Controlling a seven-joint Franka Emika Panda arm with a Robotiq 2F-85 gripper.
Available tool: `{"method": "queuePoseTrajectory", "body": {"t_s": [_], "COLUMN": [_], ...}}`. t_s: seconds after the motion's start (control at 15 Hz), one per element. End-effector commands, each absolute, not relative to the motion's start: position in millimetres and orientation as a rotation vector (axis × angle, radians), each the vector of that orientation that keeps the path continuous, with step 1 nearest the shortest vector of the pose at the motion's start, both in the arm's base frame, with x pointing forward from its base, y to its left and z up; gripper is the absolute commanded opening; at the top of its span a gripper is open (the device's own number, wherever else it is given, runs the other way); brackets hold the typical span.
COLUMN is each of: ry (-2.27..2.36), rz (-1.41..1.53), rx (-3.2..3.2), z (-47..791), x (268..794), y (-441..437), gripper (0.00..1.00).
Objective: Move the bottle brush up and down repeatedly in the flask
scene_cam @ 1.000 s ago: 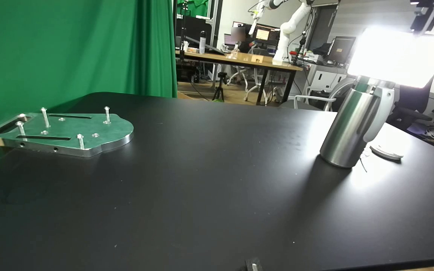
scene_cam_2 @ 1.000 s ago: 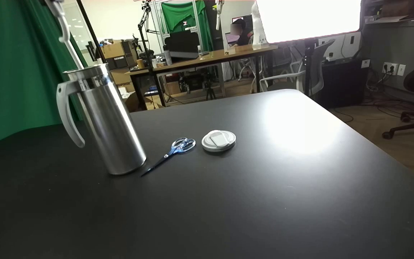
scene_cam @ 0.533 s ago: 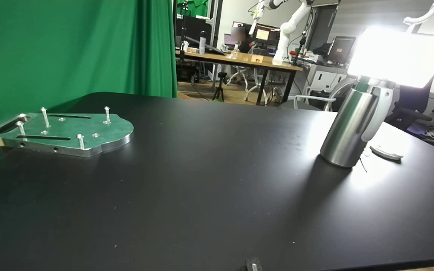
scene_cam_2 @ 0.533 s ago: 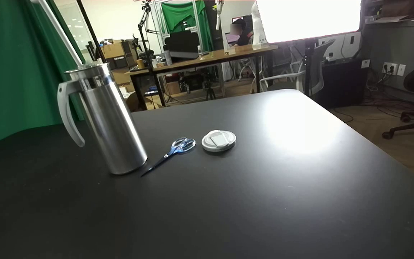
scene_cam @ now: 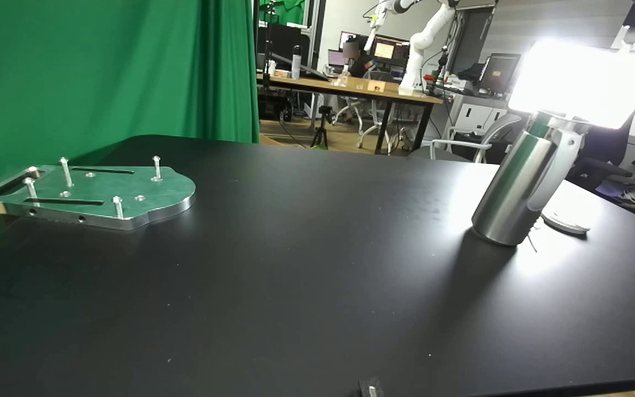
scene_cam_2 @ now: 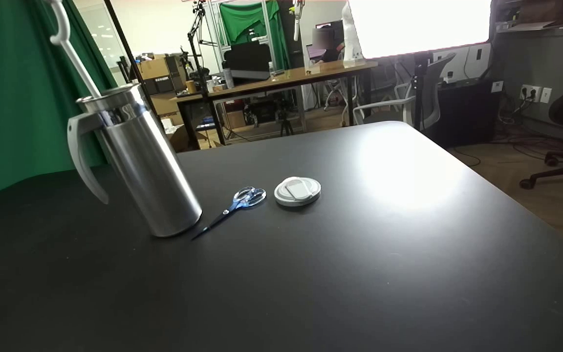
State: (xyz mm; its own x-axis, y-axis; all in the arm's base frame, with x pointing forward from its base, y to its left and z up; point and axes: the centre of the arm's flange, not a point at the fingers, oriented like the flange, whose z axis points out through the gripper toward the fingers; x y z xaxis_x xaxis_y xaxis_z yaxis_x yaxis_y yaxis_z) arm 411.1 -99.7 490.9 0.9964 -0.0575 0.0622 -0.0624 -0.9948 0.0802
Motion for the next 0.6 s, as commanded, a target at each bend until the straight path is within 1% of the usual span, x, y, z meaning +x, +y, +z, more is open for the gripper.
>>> {"method": "queuePoseTrajectory", "body": {"t_s": [0.0,0.33,0.53], "ry": [-0.136,-0.164,-0.221], "rz": [0.009,-0.087,-0.076], "rx": [3.05,3.054,3.047], "z": [461,433,433], "x": [415,422,427], "y": [-96,-102,-111], "gripper": [0.04,0.04,0.04]}}
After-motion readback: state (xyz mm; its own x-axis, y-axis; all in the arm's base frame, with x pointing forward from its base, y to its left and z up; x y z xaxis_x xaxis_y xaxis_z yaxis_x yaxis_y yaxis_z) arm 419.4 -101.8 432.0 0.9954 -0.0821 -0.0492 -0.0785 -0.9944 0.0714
